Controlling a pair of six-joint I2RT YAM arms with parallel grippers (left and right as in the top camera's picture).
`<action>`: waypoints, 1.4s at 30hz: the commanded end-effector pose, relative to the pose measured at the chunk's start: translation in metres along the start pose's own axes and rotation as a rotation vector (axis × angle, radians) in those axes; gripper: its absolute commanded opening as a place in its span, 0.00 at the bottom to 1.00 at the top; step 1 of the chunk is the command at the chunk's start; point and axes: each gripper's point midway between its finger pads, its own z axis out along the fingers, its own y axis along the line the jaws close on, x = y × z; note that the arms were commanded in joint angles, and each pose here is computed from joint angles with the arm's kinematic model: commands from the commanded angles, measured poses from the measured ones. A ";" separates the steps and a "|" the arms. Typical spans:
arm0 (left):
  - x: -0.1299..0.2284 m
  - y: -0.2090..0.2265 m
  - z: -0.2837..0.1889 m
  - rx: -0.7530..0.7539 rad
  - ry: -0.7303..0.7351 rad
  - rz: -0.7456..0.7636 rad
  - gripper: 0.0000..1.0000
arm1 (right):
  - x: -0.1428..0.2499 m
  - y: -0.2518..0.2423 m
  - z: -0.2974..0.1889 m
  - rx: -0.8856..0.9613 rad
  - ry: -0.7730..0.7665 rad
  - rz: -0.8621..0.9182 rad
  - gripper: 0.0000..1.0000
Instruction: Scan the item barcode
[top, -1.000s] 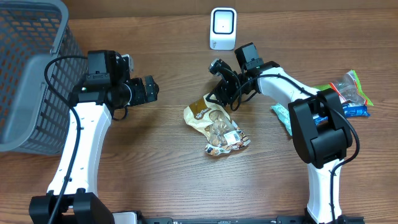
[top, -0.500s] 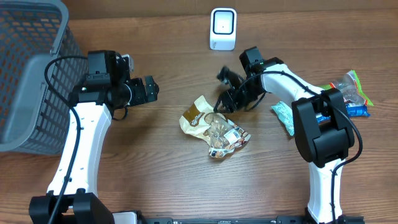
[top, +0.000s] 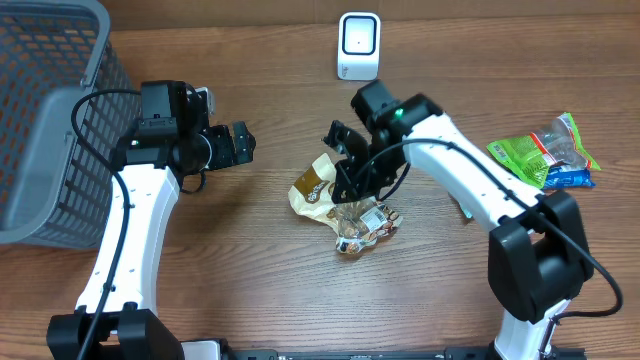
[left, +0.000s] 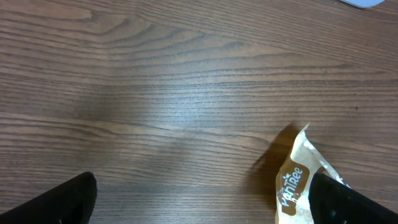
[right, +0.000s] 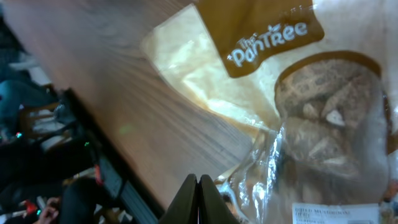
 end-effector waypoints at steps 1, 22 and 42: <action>-0.007 -0.007 -0.004 0.019 -0.019 0.034 1.00 | 0.028 -0.002 0.035 0.050 0.077 0.075 0.04; -0.007 -0.007 -0.004 0.019 -0.019 0.034 1.00 | -0.015 -0.158 -0.052 1.035 -0.207 0.084 0.09; -0.007 -0.007 -0.004 0.019 -0.019 0.034 1.00 | 0.004 -0.140 -0.077 0.281 -0.164 -0.158 1.00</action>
